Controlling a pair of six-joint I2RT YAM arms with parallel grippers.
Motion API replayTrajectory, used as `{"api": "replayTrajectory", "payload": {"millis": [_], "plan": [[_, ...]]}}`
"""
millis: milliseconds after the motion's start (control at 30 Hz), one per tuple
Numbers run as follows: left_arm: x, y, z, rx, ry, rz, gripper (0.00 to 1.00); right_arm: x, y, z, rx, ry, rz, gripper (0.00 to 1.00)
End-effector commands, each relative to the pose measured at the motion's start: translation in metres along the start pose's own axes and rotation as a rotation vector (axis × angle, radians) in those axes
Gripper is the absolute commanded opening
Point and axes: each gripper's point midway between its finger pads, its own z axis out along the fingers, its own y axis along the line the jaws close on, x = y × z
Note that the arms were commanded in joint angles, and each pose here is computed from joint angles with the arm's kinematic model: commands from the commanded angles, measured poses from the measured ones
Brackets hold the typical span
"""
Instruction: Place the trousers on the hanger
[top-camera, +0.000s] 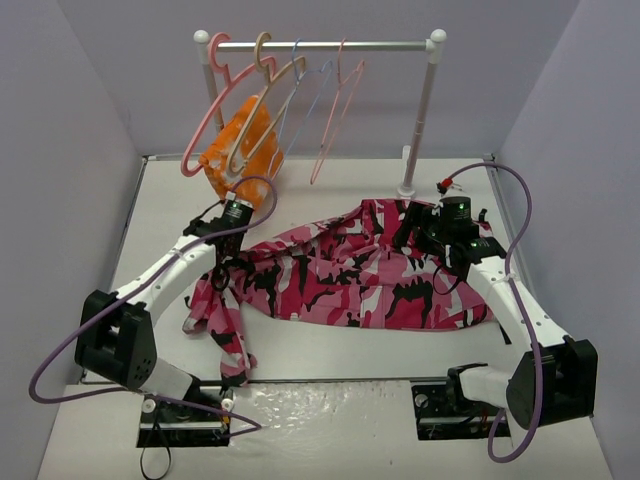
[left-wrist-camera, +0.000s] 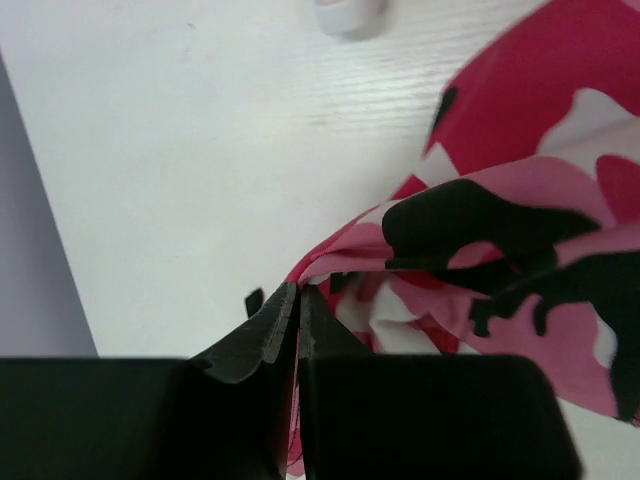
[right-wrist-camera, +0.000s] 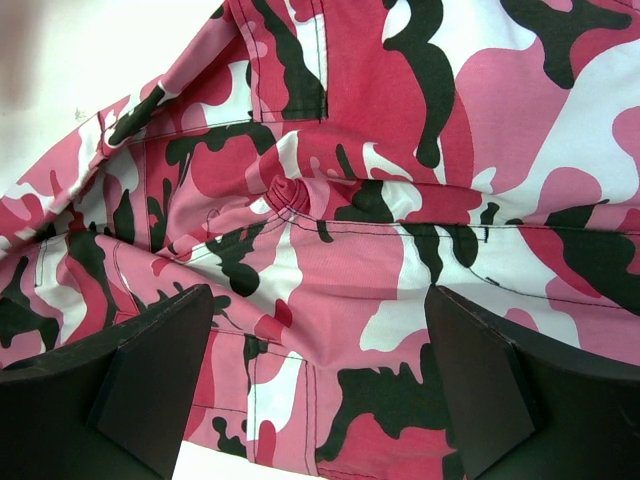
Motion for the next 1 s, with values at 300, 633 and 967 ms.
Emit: {"api": "replayTrajectory", "payload": {"millis": [300, 633, 967], "plan": [[-0.157, 0.075, 0.000, -0.204, -0.438, -0.147, 0.25, -0.002, -0.001, 0.006, 0.007, -0.005, 0.013, 0.84], [-0.093, 0.120, -0.011, -0.230, -0.348, -0.456, 0.77, 0.002, 0.000, 0.005, -0.003, 0.008, 0.005, 0.84], [0.004, 0.136, 0.045, -0.023, -0.163, -0.831, 0.77, 0.016, 0.001, 0.007, -0.029, 0.039, -0.004, 0.84]]}}
